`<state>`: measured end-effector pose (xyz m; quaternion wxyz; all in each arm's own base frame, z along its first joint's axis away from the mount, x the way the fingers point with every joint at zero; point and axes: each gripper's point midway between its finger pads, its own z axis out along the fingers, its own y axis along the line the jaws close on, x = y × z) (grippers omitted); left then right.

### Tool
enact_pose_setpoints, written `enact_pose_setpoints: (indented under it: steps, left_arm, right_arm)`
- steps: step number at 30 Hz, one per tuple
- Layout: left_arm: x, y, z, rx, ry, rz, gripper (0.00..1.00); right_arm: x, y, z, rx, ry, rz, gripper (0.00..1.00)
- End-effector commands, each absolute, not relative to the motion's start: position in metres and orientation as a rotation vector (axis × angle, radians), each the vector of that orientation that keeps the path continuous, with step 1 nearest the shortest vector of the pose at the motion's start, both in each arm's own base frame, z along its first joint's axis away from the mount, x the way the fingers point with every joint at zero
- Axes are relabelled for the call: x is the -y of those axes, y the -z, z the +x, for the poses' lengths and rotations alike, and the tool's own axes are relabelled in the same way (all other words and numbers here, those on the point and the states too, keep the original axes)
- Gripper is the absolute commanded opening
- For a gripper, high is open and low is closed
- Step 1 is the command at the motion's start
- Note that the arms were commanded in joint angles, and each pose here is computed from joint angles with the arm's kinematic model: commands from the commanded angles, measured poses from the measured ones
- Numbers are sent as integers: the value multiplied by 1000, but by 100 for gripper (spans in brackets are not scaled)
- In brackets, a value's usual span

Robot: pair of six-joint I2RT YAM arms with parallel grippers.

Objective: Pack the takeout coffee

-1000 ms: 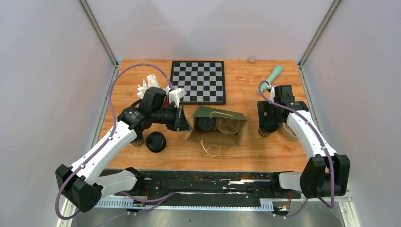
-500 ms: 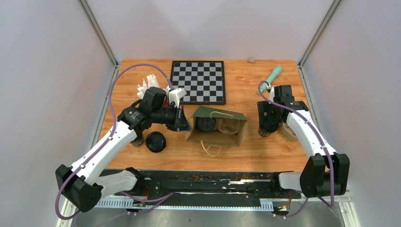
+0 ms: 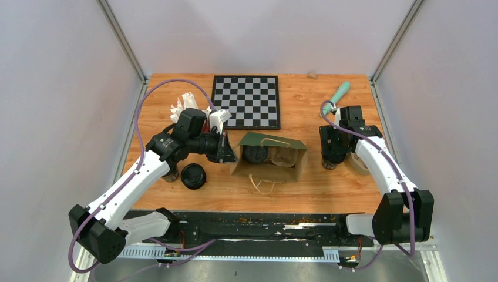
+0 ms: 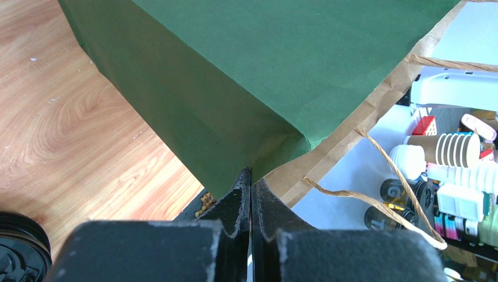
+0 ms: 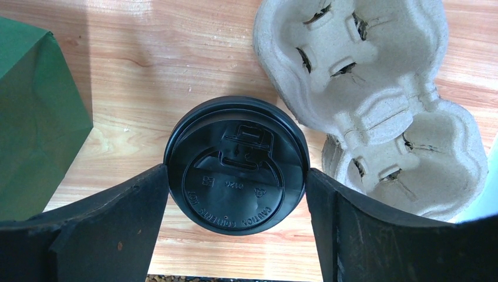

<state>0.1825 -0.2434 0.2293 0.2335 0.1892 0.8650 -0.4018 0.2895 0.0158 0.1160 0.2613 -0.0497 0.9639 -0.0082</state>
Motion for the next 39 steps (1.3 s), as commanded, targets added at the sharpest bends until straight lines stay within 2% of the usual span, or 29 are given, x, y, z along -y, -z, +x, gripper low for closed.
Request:
enact_pose_setpoints:
  steps: [1,8,20,25,34,39]
  left_arm:
    - [244,-249,182,-2304,1110,552,0]
    - [244,-250,183,-2303,1109,551,0]
    - [242,-253,183,-2298,1097,538,0]
    - [241,-254,184,-2296,1088,523,0]
    - [244,-262,193,-2272,1081,489,0]
    - [247,-267,196,-2258,1092,484,0]
  right_arm:
    - [-15,-113,292,-2602,34,-123,84]
    - [-17,-112,289,-2604,20,-124,77]
    - [-25,-145,275,-2555,-47,-154,74]
    - [-40,-195,263,-2451,-103,-181,73]
    - [-87,-325,224,-2127,-224,-294,70]
    - [-108,-367,200,-2026,-338,-395,70]
